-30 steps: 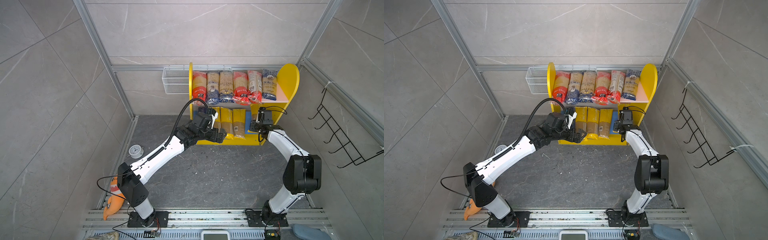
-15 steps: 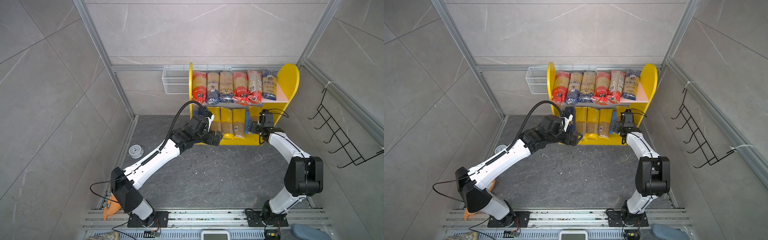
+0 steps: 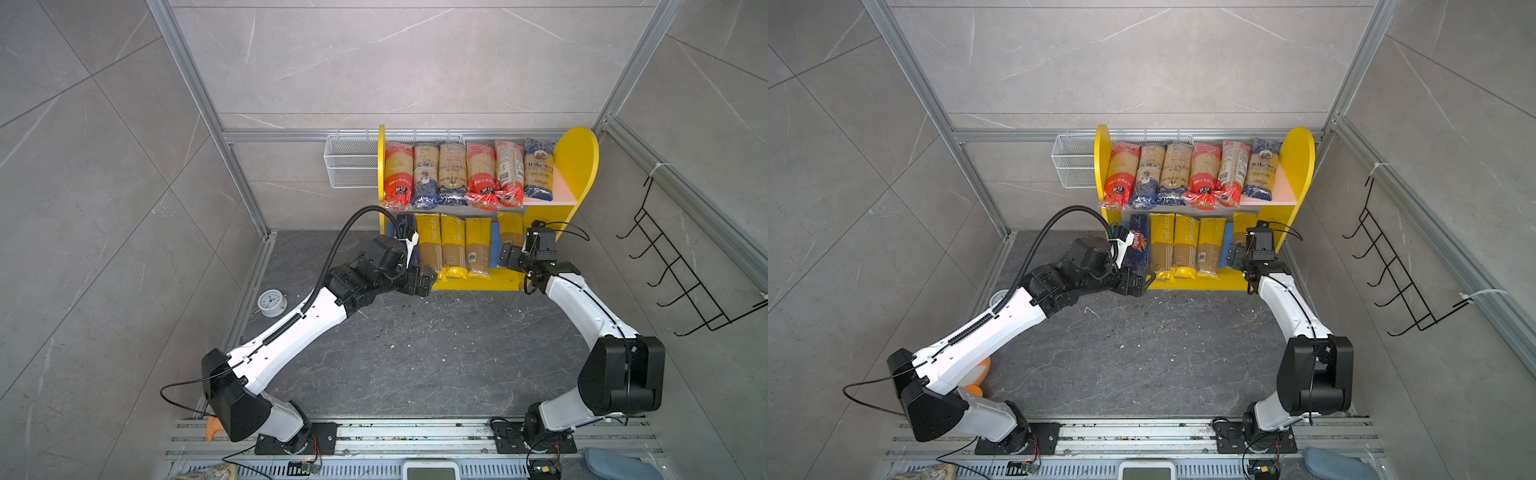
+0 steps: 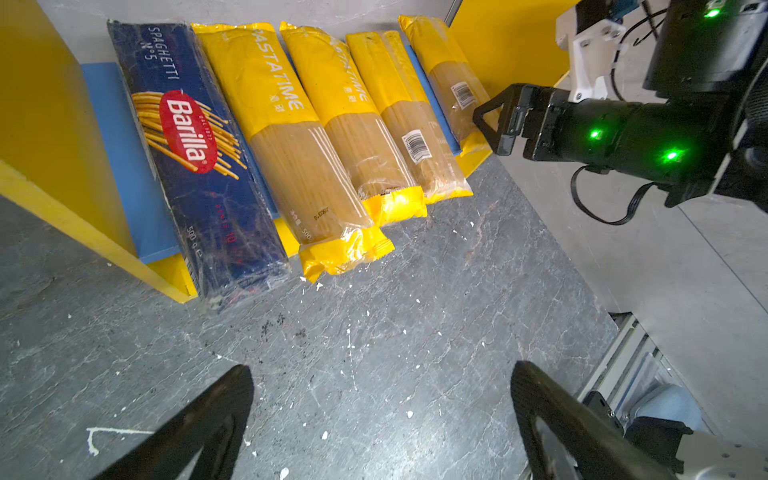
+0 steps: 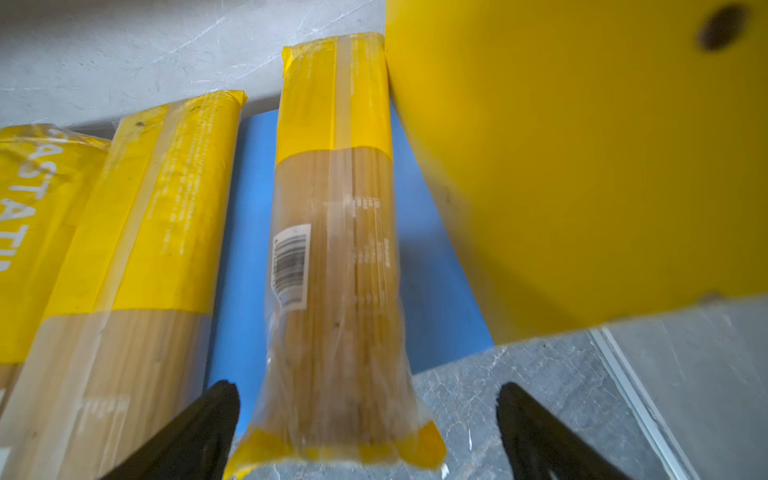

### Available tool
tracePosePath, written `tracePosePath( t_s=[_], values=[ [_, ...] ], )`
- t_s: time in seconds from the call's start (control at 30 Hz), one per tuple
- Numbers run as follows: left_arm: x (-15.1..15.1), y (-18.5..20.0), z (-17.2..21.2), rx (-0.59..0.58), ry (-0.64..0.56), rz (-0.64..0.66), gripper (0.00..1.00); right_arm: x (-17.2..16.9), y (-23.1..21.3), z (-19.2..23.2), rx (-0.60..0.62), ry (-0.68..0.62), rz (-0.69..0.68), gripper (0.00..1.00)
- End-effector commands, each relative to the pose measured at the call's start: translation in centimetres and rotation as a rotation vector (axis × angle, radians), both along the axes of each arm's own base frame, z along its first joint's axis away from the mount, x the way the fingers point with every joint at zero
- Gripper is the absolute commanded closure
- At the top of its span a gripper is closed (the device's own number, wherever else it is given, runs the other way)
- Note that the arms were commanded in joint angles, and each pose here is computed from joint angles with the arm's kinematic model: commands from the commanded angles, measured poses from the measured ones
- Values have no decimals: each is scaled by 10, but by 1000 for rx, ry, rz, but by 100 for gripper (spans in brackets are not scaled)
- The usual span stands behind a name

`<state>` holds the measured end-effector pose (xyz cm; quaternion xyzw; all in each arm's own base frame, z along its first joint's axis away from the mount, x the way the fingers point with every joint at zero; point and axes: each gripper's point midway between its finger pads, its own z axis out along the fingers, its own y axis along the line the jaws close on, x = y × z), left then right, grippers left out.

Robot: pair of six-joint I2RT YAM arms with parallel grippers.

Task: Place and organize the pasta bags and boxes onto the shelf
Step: 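Open the right gripper and withdraw both grippers from the shelf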

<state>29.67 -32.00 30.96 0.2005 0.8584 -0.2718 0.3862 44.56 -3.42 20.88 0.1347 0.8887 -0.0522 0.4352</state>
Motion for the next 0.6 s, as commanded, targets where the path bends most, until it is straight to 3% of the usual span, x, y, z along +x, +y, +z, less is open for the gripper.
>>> tracePosePath(
  t_s=[0.0, 0.37, 0.57],
  values=[
    [-5, 18, 22, -35, -42, 46, 0, -19, 2, -1, 33, 21, -9, 0],
    [-25, 77, 13, 45, -89, 177, 0, -62, 21, -2, 162, 24, 5, 0],
    [-34, 132, 2, 156, -153, 318, 0, -95, 65, 2, 163, -4, 109, 0]
  ],
)
